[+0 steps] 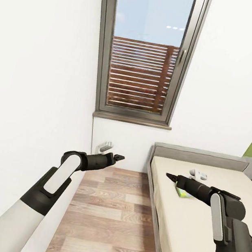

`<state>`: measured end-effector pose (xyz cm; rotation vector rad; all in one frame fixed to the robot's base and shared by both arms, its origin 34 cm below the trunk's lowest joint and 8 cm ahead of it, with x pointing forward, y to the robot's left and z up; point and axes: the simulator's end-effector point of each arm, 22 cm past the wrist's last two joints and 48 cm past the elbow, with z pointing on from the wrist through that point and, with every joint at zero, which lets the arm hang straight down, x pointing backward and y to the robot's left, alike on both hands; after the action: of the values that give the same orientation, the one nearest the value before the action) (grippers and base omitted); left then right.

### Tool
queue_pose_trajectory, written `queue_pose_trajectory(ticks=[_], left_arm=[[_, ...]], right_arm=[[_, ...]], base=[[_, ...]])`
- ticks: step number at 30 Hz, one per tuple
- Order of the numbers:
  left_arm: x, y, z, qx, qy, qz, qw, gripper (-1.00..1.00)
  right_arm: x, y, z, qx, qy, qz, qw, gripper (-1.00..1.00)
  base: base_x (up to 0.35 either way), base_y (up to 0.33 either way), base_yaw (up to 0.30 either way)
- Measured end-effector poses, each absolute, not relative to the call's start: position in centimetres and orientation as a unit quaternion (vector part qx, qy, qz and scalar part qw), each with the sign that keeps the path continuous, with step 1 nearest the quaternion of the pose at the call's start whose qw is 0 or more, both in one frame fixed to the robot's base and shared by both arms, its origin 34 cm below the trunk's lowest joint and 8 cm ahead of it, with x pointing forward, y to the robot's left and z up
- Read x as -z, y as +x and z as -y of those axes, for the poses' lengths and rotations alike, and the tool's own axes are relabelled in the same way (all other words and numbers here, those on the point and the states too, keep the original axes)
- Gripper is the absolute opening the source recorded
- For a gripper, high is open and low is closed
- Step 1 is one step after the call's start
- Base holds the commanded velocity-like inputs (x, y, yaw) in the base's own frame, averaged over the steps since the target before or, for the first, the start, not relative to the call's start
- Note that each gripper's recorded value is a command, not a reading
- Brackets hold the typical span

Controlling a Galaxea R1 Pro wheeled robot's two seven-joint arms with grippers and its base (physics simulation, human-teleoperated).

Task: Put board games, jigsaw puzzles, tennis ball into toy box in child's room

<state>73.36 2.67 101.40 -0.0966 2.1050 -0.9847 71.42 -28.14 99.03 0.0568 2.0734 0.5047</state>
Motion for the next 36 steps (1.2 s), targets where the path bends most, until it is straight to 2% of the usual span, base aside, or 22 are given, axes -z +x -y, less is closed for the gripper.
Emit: queue_pose_trajectory(ticks=[36], left_arm=[[-101.41,73.35,-2.65,0.389,-0.038,-0.831,0.397,1.0]], right_arm=[[-99.18,71.3,28.44,-0.203,0.023,-0.85,0.485,1.0]], base=[[0.331,0.0,0.0]])
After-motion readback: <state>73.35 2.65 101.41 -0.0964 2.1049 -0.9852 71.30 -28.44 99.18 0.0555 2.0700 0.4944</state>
